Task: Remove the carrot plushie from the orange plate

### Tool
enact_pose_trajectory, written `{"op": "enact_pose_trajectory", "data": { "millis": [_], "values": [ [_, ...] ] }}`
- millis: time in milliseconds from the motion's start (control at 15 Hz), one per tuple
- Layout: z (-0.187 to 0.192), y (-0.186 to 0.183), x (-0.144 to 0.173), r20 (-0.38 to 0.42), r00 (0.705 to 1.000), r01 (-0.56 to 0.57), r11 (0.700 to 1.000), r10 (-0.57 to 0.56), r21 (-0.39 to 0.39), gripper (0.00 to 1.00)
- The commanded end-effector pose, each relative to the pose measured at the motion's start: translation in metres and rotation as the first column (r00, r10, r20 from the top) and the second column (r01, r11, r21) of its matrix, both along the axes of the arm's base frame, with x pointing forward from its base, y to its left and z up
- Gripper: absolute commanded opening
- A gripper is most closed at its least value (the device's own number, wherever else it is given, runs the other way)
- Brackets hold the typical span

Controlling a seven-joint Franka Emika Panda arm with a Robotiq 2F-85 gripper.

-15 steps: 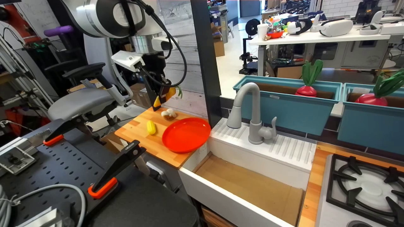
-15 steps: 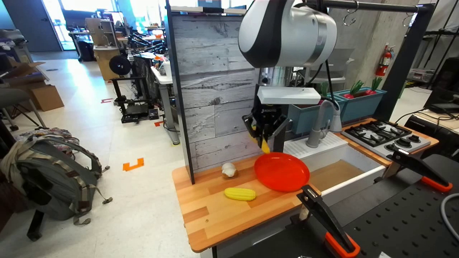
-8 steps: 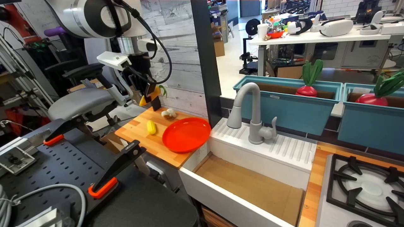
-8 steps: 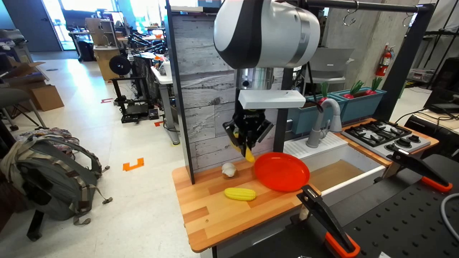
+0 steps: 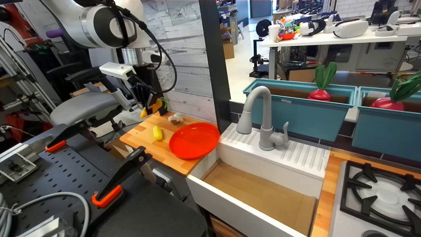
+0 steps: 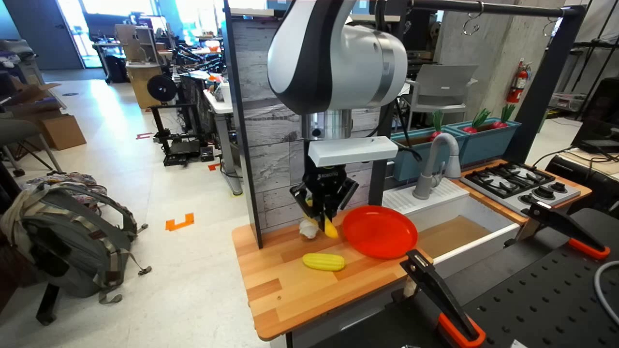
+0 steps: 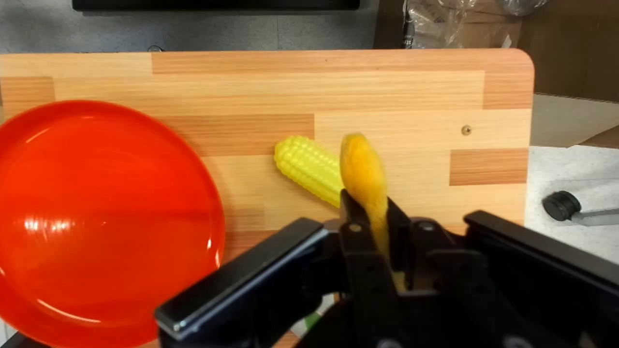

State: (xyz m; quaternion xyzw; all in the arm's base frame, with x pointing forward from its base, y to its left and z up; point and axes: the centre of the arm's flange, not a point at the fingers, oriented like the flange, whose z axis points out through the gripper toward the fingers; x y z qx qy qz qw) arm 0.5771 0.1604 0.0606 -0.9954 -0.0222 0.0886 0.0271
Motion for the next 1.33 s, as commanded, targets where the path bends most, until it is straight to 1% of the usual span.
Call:
{"op": "enact_pose_trajectory", "data": {
  "millis": [0,333,667,867,1267],
  "values": [
    [-0.015,0.005,0.027,-0.032,0.999,-0.004,1.000,0.003,-0.028,0.03],
    [-0.030,0.004,0.046,-0.067,0.998,0.008,0.999,-0.010,-0.042,0.03],
    [-0.045,-0.010,0.059,-0.101,0.994,0.044,0.997,-0.050,-0.057,0.03],
    [-0.053,-0.020,0.062,-0.102,0.992,0.066,0.995,-0.073,-0.073,0.03],
    [-0.072,-0.034,0.056,-0.096,0.990,0.093,0.989,-0.104,-0.115,0.03]
  ]
}}
